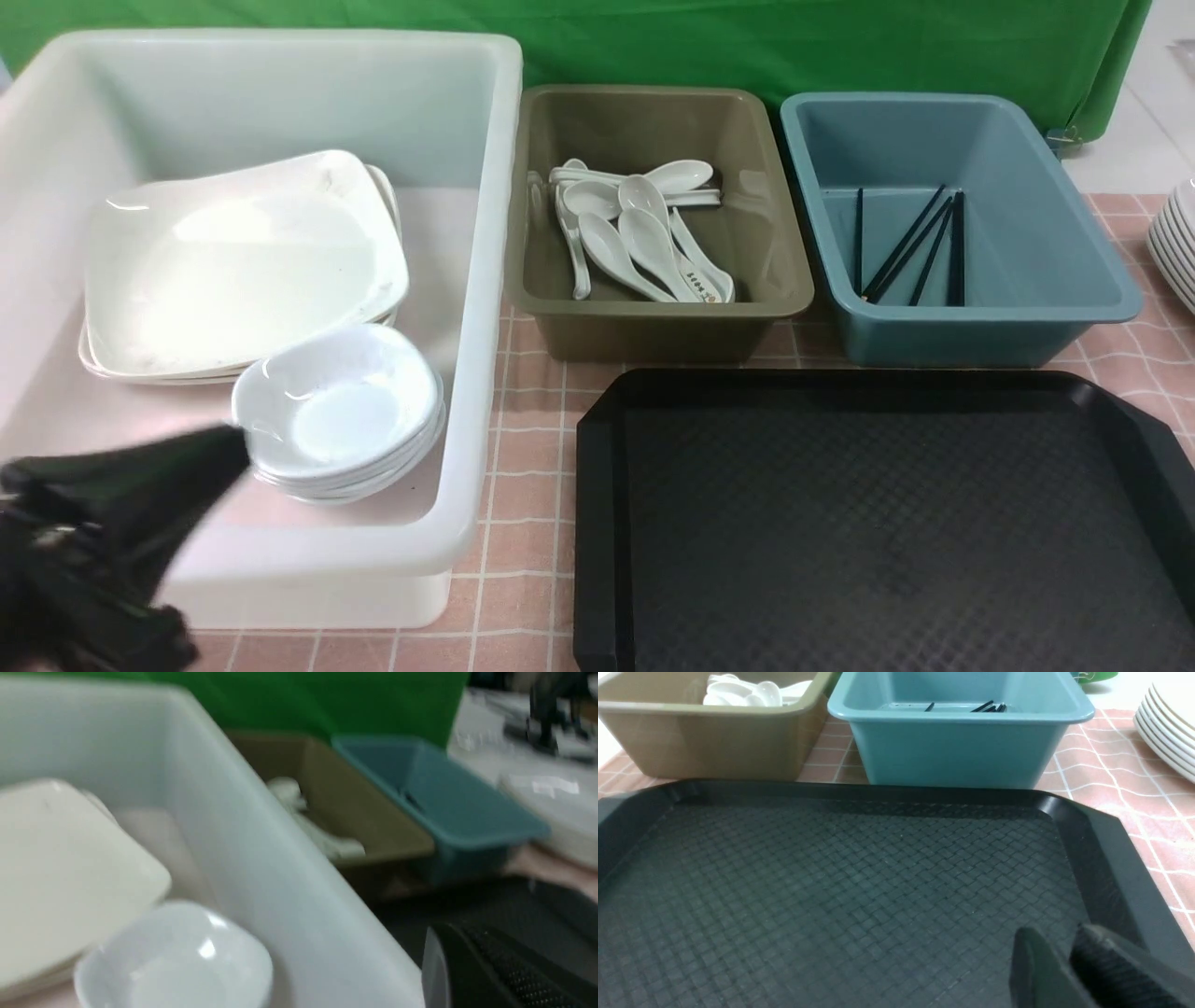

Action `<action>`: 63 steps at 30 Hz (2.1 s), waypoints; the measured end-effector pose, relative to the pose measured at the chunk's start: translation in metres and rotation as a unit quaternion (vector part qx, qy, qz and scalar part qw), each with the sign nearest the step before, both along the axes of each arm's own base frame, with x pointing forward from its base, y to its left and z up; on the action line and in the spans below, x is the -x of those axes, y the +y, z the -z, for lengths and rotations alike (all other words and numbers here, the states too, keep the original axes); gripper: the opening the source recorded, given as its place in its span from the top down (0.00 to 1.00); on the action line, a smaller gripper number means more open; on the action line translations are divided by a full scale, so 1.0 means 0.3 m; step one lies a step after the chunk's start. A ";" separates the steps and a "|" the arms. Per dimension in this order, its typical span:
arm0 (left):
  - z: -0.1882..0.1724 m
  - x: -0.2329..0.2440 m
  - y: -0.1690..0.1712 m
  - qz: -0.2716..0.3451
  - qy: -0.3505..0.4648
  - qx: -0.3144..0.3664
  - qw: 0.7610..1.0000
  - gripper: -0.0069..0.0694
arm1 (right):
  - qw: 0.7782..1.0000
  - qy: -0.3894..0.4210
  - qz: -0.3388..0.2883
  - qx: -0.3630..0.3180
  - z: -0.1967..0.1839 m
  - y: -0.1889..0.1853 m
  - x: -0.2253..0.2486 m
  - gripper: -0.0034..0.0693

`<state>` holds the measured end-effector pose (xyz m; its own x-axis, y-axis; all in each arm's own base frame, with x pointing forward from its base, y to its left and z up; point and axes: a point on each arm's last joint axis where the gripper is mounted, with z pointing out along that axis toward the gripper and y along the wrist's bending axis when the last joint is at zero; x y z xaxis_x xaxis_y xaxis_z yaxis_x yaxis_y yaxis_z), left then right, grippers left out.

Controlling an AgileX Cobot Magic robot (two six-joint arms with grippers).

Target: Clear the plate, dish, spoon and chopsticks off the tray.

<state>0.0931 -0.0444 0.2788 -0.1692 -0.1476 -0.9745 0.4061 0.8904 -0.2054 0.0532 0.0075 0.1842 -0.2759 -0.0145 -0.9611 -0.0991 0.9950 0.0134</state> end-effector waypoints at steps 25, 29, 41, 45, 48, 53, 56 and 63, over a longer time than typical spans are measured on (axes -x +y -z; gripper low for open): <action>0.210 0.045 0.054 -0.049 -0.048 -0.002 0.998 0.91 | 1.000 0.000 0.000 0.000 0.001 0.000 0.000 0.63; 0.204 0.070 0.074 -0.069 -0.070 -0.019 0.995 0.91 | 1.000 0.000 0.000 0.000 0.001 0.000 0.000 0.63; 0.246 0.122 0.126 -0.157 -0.081 -0.101 0.979 0.91 | 1.000 0.000 0.000 0.000 0.001 0.000 0.000 0.62; 0.268 0.123 0.126 -0.153 -0.048 -0.115 0.980 0.91 | 1.000 0.000 0.000 0.000 0.001 0.000 0.000 0.62; 0.282 0.124 0.127 -0.151 -0.027 -0.121 0.981 0.91 | 1.000 0.000 0.000 0.000 0.001 0.000 0.000 0.62; 0.289 0.125 0.127 -0.150 -0.014 -0.125 0.981 0.91 | 1.000 0.000 0.000 0.000 0.001 0.000 0.000 0.62; 0.292 0.126 0.127 -0.149 -0.009 -0.124 0.981 0.91 | 1.000 0.000 0.000 0.000 0.001 0.000 0.000 0.62; 0.297 0.126 0.130 -0.158 0.003 -0.115 0.981 0.91 | 1.000 0.000 0.000 0.000 0.001 0.000 0.000 0.62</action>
